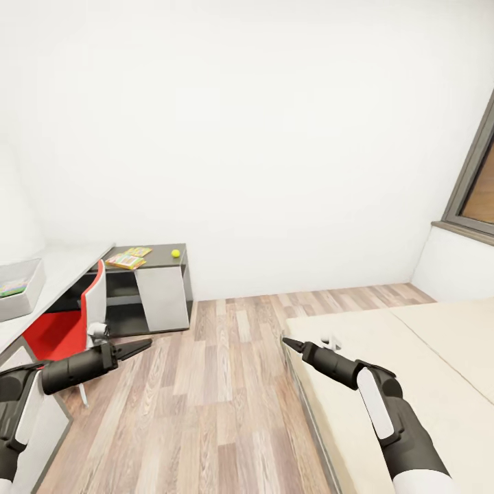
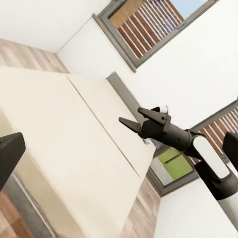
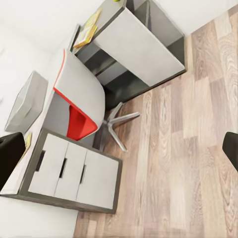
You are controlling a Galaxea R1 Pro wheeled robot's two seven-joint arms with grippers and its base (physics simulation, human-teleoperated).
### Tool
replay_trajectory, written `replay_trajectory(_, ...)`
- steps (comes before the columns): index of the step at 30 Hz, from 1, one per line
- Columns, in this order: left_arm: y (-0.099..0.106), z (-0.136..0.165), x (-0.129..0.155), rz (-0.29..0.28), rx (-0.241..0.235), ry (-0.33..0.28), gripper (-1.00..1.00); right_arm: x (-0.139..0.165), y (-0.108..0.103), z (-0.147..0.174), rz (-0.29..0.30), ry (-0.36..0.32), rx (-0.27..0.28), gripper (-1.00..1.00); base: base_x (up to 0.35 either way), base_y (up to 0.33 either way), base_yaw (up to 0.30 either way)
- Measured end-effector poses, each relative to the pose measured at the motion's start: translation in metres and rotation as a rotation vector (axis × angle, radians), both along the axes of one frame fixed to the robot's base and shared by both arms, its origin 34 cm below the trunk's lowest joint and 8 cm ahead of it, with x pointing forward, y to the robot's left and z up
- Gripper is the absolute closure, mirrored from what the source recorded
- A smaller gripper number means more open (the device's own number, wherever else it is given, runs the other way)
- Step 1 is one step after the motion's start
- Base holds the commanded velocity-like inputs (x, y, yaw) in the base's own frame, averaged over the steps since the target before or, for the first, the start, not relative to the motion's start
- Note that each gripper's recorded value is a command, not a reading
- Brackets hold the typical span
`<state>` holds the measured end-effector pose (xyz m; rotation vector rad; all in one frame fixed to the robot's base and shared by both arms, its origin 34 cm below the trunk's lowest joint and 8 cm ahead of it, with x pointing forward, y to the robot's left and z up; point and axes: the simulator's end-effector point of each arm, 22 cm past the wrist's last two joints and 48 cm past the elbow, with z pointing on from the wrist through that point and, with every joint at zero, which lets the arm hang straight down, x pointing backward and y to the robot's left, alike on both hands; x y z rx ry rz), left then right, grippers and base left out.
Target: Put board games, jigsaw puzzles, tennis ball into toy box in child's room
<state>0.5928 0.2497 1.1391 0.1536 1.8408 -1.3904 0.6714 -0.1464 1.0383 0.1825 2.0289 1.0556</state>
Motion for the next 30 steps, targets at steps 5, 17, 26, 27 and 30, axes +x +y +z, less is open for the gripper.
replay_trajectory(5, 0.0002, -0.0005, 0.0000, 0.000, 0.000, 0.001, -1.00, 0.0002, 0.0000, -0.0004, 0.000, 0.001, -0.001, -1.00, -0.121, -0.007, 0.284)
replay_trajectory(17, 0.0010, -0.0003, 0.0001, 0.002, 0.000, 0.001, -1.00, 0.0002, 0.0000, -0.0002, 0.000, -0.001, 0.001, -1.00, -0.121, -0.013, 0.148)
replay_trajectory(26, 0.0010, -0.0002, 0.0000, 0.002, -0.001, 0.001, -1.00, 0.0002, 0.0002, 0.0004, 0.001, -0.002, 0.002, -1.00, -0.137, -0.004, 0.012)
replay_trajectory(27, 0.0010, -0.0001, -0.0001, 0.002, -0.001, 0.001, -1.00, 0.0001, 0.0002, 0.0006, 0.001, -0.003, 0.002, -1.00, -0.067, 0.000, 0.057)
replay_trajectory(30, 0.0010, -0.0001, -0.0001, 0.002, 0.000, 0.001, -1.00, 0.0000, 0.0002, 0.0005, 0.001, -0.002, 0.002, -1.00, -0.037, 0.000, 0.070)
